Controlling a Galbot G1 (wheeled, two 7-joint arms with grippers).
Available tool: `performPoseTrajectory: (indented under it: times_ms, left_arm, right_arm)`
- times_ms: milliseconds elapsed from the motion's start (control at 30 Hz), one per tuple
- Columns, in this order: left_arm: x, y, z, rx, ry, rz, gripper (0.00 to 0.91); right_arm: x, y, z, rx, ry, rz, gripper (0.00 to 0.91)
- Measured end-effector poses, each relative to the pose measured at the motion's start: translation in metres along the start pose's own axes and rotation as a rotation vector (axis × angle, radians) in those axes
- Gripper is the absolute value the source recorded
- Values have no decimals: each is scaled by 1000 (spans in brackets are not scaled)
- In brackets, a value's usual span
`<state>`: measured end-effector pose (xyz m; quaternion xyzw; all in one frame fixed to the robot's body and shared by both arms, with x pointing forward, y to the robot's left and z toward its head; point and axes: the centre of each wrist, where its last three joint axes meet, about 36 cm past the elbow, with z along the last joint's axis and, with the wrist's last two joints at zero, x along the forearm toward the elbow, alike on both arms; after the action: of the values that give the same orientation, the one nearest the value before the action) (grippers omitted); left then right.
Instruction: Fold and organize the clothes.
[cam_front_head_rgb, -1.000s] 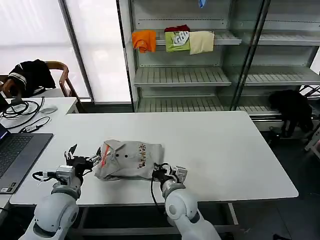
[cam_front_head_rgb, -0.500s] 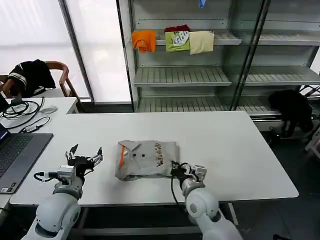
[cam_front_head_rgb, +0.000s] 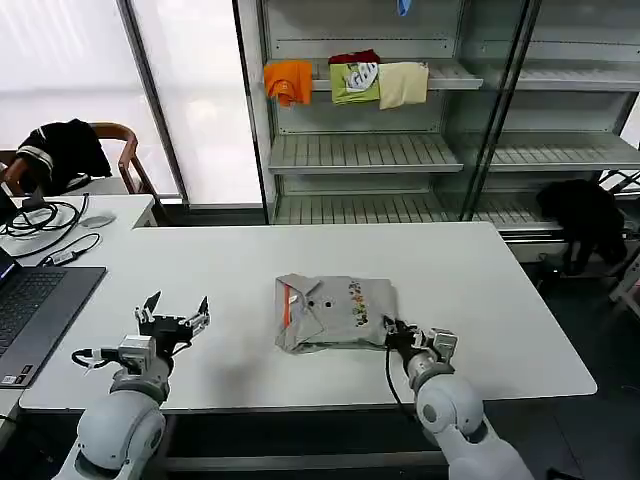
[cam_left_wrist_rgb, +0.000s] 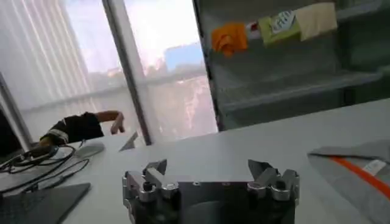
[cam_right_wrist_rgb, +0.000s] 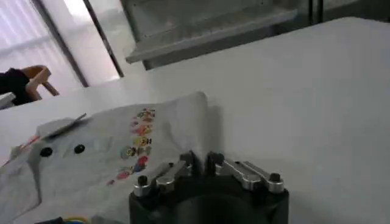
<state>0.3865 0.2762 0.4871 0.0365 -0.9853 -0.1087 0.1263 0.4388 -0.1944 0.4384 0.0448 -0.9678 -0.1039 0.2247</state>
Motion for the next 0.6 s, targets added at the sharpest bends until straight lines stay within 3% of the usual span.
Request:
performPoseTrajectory:
  times_ms: [367,467,600]
  left_arm:
    - [10,-6,-5,43,-17,0,907]
    - [13,-10,-4,57,-17,7,907]
    - [17,-13,-3,67,-15,11,907]
  right_arm:
    - [41,10,-27,173,-257,-6,907]
    - [46,19,-27,207,-282,-25,907]
    - [50,34,-18,229,-266,-52,907]
